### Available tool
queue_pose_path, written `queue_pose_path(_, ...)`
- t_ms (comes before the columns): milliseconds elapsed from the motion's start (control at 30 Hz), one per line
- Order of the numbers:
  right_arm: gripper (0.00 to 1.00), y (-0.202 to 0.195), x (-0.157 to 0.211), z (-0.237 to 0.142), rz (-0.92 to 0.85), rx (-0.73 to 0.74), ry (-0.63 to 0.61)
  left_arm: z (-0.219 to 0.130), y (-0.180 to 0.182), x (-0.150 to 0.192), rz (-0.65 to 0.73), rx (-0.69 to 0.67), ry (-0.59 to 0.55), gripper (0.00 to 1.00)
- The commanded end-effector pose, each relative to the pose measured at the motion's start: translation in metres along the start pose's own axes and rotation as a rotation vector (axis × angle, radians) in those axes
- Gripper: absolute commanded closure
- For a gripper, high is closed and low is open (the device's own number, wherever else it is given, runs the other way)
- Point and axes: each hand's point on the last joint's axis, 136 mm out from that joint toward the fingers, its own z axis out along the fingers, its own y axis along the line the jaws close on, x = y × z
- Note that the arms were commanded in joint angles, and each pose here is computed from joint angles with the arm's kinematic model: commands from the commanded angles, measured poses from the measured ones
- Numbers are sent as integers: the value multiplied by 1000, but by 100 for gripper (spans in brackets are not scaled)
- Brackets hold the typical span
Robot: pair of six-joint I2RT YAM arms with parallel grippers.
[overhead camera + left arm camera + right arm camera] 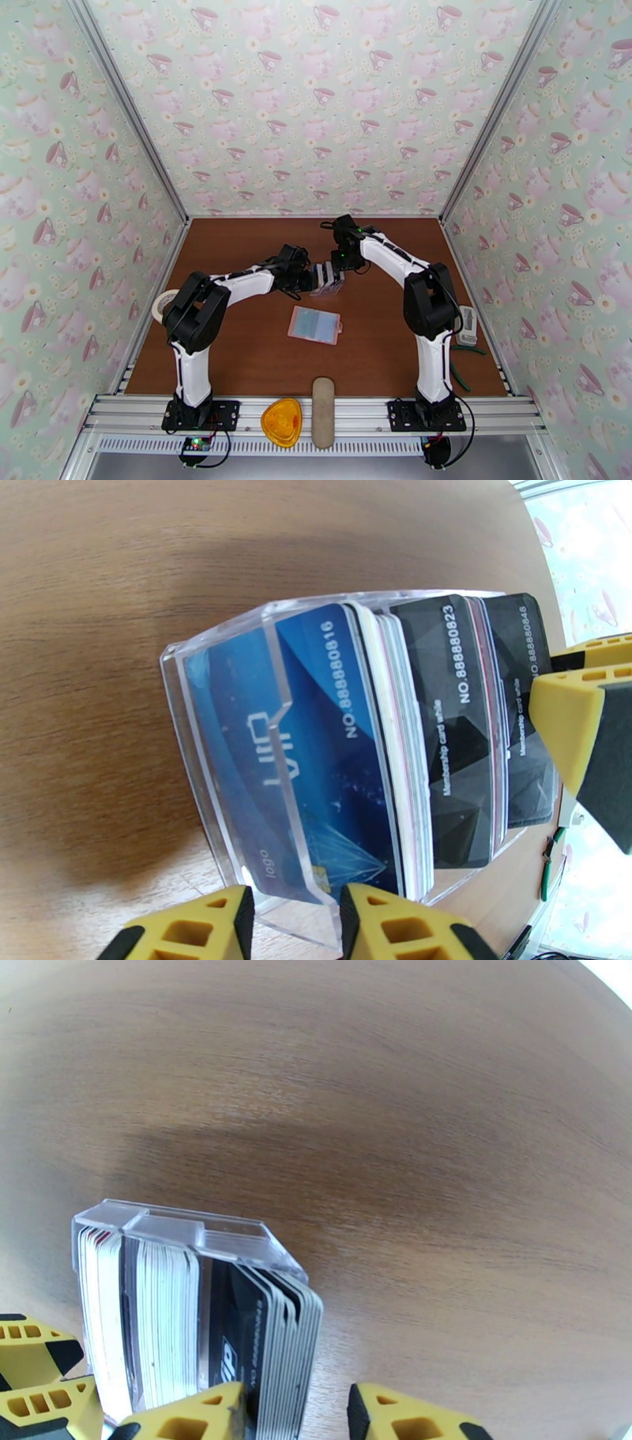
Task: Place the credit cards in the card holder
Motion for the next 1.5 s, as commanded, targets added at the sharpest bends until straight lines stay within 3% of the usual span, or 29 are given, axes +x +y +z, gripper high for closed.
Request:
queue_pose_path(0,58,1,2,-1,19,-32,8,1,18,3,-34,-62,15,64)
queue_pose_path(233,56,13,16,6,15,-75,46,2,17,2,-43,-55,11,64)
queue_pose_path(567,55,1,41,4,10,8,73,2,17,0,-53,-60,-1,64)
queue_pose_path(1467,67,-12,27,-33,-3,68,14,0,20,0,-60,-78,-3,64)
